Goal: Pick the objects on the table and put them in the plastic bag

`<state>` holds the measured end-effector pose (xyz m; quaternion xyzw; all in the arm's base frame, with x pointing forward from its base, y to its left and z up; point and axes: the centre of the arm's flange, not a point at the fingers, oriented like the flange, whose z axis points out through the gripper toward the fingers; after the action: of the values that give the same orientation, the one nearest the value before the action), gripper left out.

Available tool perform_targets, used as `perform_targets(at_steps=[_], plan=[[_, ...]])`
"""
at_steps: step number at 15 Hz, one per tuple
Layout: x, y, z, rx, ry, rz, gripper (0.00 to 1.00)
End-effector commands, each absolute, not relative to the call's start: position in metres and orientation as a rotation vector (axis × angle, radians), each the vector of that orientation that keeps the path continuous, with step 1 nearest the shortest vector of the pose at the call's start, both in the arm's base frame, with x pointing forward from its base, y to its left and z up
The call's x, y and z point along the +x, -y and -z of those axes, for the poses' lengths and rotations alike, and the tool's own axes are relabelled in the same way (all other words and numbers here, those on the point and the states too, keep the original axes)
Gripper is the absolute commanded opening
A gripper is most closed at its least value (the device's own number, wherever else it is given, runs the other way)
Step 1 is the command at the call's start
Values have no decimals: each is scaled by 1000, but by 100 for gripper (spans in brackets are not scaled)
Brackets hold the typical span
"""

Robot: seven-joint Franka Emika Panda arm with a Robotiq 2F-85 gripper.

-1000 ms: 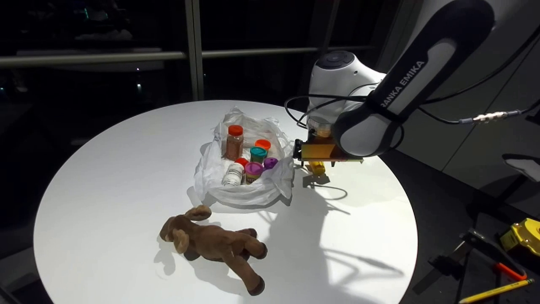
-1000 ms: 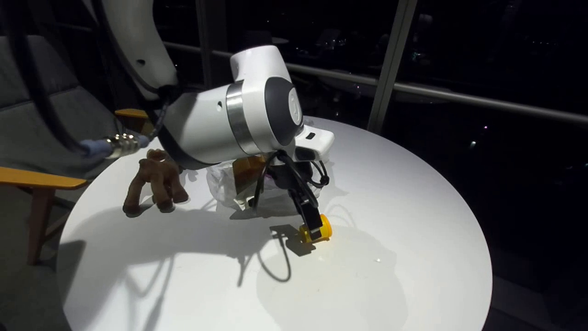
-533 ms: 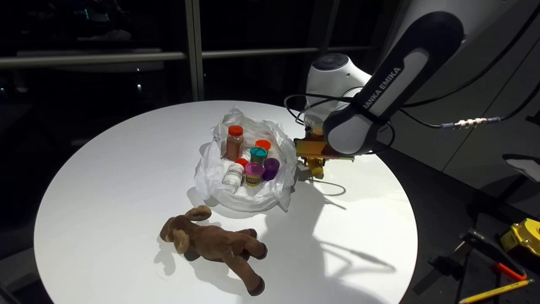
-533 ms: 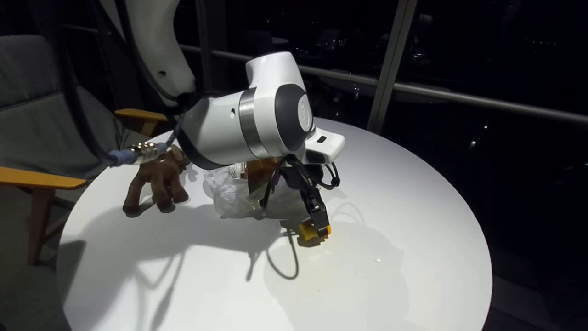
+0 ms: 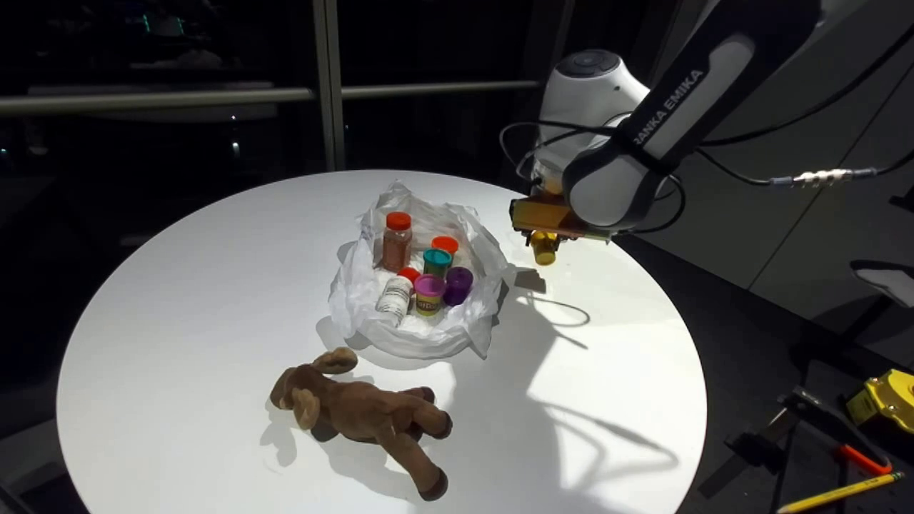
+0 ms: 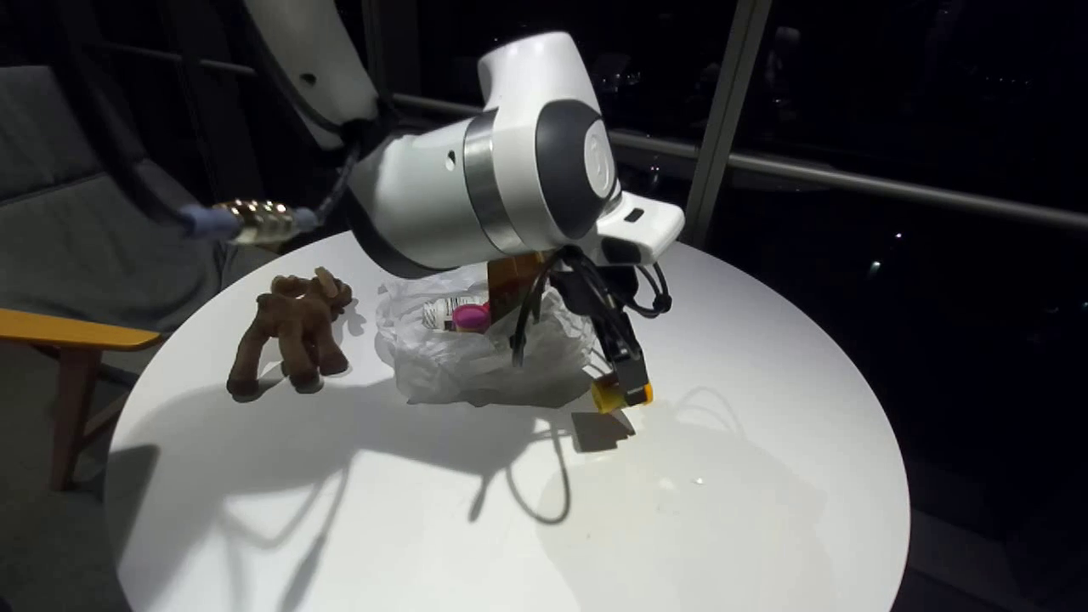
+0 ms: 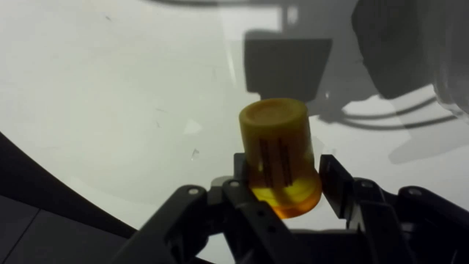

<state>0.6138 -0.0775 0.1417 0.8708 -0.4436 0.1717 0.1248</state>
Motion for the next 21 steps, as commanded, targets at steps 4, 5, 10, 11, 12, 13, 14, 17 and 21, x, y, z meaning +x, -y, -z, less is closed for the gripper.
perform_targets(at_steps=[4,5,10,11,12,13,14,17,21], plan=[[597,-40,-236,2645,1167,-880,27],[601,-65,-235,2655,1143,-928,27],[611,-182,-204,2678,1098,-1125,27],[612,-199,-198,2660,1115,-1191,27],[612,-212,-194,2645,1131,-1252,27],[614,-220,-187,2622,1145,-1305,27],[616,-227,-184,2596,1157,-1355,27],[626,-228,-156,2509,1156,-1402,27],[633,-211,-134,2476,1152,-1323,27]])
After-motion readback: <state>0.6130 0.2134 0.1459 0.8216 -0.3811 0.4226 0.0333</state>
